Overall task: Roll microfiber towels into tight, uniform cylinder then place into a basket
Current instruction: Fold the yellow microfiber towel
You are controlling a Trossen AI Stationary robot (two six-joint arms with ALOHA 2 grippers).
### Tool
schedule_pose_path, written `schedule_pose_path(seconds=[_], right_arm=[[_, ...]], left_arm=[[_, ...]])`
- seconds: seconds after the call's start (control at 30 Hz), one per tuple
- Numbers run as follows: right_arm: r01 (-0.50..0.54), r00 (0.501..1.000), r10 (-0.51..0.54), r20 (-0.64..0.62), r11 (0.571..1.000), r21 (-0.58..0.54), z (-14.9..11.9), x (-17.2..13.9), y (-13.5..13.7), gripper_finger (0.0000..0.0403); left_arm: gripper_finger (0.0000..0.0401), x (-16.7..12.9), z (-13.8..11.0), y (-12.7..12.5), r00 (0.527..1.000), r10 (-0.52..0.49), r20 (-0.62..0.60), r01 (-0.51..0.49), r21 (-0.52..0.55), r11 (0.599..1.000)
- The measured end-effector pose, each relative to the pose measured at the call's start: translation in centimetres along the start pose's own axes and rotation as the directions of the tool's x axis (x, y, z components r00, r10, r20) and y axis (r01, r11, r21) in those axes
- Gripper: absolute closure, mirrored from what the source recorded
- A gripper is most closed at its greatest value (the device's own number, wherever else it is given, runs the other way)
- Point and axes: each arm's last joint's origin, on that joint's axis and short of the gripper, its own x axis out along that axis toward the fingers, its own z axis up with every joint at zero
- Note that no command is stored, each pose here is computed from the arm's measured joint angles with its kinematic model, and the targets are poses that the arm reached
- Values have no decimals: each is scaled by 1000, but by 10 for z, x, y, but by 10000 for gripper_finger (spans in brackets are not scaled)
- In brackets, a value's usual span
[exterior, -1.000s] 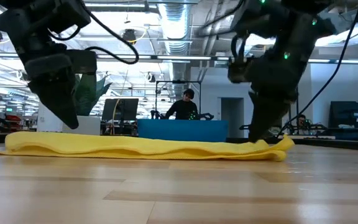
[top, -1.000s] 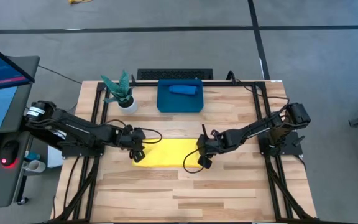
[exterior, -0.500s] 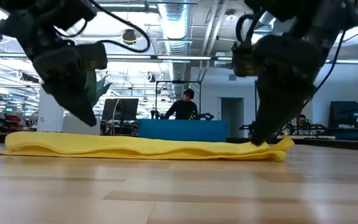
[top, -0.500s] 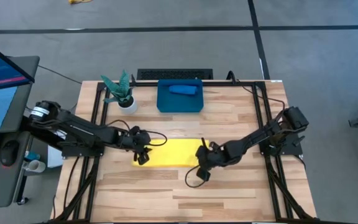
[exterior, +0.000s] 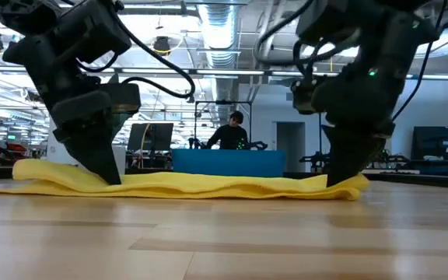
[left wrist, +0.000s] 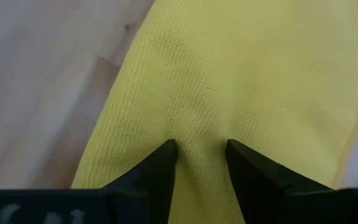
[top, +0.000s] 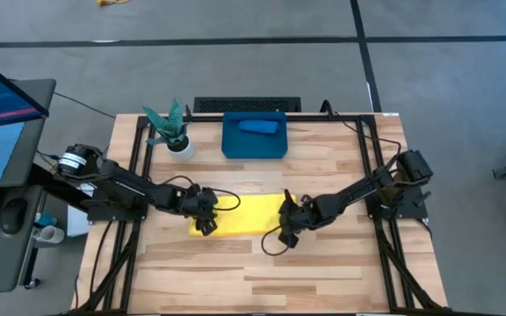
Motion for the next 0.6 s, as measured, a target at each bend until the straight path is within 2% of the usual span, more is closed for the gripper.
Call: schedule_pose_path(seconds=[0.1,0.3,0.43,0.6], right_arm=[[19,1000,-19,-2,1000,26,7,2,-9,349],[56,998,-56,-8,998,1,21,5,-27,349],[84,996,-84,3,990,-117,28,7,-36,349],[117,993,-115,20,970,-211,30,7,-41,349]], left_arm=[[262,-3,0,-7,999,-37,-10,37,-37,999],[262,-11,-4,-28,993,-111,-38,111,-3,994],[262,-15,-9,-38,989,-139,-41,139,-5,990],[262,-17,-14,-42,987,-155,-50,156,4,988]])
